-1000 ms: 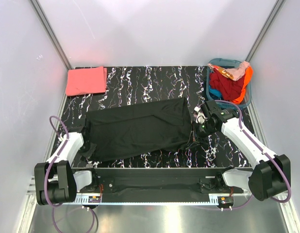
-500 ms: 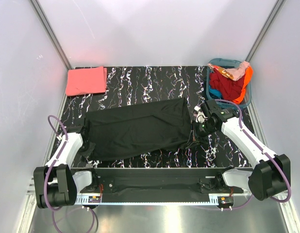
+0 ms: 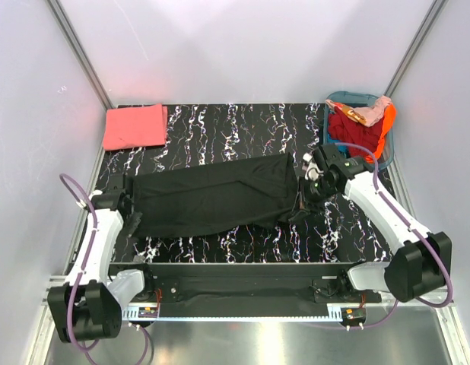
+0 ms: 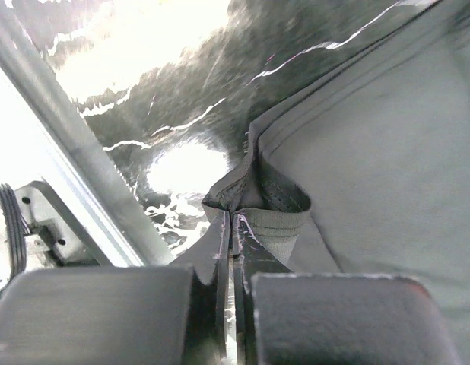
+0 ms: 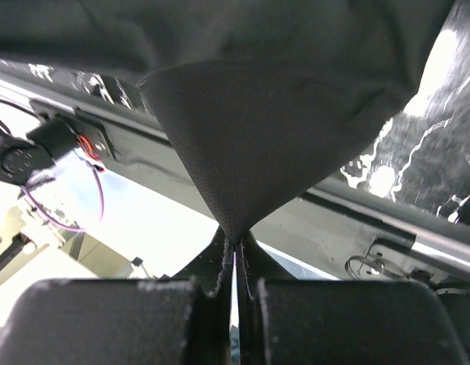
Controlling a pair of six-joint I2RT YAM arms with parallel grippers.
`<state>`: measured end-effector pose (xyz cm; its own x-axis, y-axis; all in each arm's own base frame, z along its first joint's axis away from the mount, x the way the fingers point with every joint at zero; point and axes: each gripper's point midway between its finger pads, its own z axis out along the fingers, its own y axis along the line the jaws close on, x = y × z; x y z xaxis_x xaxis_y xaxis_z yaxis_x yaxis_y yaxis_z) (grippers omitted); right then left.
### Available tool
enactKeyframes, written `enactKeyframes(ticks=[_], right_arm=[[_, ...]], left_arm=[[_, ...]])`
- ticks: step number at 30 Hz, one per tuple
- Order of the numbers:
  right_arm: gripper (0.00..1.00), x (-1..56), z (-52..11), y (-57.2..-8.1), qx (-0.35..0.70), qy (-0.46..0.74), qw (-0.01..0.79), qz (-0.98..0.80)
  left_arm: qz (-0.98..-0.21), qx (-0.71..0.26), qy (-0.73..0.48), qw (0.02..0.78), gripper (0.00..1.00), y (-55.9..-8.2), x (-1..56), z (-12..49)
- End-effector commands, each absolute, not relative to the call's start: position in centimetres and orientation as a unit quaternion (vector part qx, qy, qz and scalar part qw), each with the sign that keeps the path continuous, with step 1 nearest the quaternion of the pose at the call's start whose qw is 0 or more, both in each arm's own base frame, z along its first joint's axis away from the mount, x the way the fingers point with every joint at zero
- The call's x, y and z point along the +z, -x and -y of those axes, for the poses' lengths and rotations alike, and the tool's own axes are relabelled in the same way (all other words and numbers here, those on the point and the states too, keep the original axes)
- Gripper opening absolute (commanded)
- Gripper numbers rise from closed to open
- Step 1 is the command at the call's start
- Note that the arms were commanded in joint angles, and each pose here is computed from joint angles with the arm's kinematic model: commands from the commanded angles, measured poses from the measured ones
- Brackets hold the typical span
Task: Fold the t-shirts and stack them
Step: Fold the tshirt
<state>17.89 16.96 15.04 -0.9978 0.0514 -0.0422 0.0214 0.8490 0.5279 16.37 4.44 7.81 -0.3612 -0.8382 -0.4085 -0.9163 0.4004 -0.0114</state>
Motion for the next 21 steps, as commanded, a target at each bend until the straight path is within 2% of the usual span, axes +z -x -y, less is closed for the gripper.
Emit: enactKeyframes(ticks=[1,7,11,15,21], right_arm=[[0.00,16.9,-16.8,-20.1,0.261,-0.019,0.062,-0.963],[0.00,18.2,-17.1,-23.5,0.246,-0.010,0.095,-0.964],[0.00,18.4,-17.4,-25.2,0.243,-0.014,0.103,-0.965],[0.00,18.4,-17.4,-25.6,0.242,-0.016,0.100,-0.965],[0.00,17.2,-17.1,-25.0,0.235,-0.012,0.086,-0.968]], left_arm=[[-0.807,0.125,0.535,0.215,0.00,-16.7,10.0,-5.6],[-0.825,0.080,0.510,0.230,0.00,-18.8,10.1,-4.6],[-0.837,0.095,0.499,0.204,0.00,-18.7,9.6,-4.6],[-0.814,0.143,0.535,0.175,0.00,-16.8,9.2,-5.5],[-0.826,0.094,0.520,0.196,0.00,-18.0,8.9,-4.4]])
